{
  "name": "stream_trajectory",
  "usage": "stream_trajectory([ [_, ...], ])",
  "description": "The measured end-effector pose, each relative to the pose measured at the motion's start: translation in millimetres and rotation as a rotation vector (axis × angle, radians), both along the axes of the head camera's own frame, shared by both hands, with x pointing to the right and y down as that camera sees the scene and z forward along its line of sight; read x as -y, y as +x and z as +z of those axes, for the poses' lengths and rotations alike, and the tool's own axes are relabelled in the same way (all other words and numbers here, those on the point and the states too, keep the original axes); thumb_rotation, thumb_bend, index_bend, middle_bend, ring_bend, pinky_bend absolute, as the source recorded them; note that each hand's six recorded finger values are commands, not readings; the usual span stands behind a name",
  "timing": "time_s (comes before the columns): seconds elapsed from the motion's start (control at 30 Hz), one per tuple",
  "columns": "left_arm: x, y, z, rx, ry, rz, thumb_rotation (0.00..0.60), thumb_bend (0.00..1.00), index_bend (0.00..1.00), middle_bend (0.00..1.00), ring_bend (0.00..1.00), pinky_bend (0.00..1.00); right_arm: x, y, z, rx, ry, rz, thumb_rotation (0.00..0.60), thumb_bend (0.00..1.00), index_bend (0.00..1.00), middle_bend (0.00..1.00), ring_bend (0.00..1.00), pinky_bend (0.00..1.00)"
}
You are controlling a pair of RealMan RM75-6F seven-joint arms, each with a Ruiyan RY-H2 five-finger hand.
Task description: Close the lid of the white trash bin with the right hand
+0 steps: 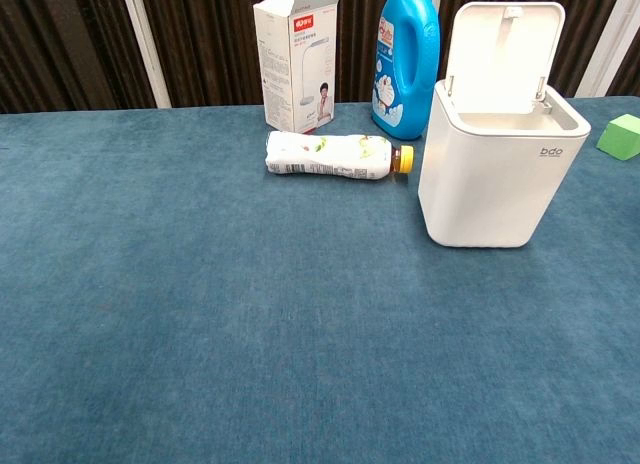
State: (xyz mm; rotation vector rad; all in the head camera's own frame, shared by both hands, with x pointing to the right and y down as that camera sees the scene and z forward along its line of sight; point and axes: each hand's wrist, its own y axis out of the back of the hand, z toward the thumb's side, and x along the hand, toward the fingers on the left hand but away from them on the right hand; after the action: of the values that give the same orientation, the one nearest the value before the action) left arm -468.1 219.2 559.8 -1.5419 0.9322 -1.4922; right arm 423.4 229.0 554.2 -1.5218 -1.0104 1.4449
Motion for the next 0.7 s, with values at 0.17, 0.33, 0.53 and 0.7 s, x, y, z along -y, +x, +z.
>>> stream_trajectory([
  [0.17,0.6,0.2,0.2,-0.012,-0.001,-0.009,0.600,0.00,0.00,0.00,0.00,0.00,0.9,0.2,-0.9,-0.006,0.007,0.003,0.600,0.24,0.00,0.00,0.00,0.00],
  [0.33,1.2,0.9,-0.4,-0.017,0.001,-0.008,0.600,0.00,0.00,0.00,0.00,0.00,-0.5,1.2,-0.8,-0.009,-0.001,0.009,0.600,0.24,0.00,0.00,0.00,0.00],
  [0.53,0.8,3.6,0.7,-0.020,0.000,0.000,0.600,0.00,0.00,0.00,0.00,0.00,-0.2,1.1,-1.9,-0.002,-0.001,0.015,0.600,0.24,0.00,0.00,0.00,0.00],
  [0.7,1.0,1.7,0.7,-0.020,-0.004,-0.011,0.600,0.00,0.00,0.00,0.00,0.00,0.2,-1.3,-1.6,0.012,-0.010,0.021,0.600,0.24,0.00,0.00,0.00,0.00],
])
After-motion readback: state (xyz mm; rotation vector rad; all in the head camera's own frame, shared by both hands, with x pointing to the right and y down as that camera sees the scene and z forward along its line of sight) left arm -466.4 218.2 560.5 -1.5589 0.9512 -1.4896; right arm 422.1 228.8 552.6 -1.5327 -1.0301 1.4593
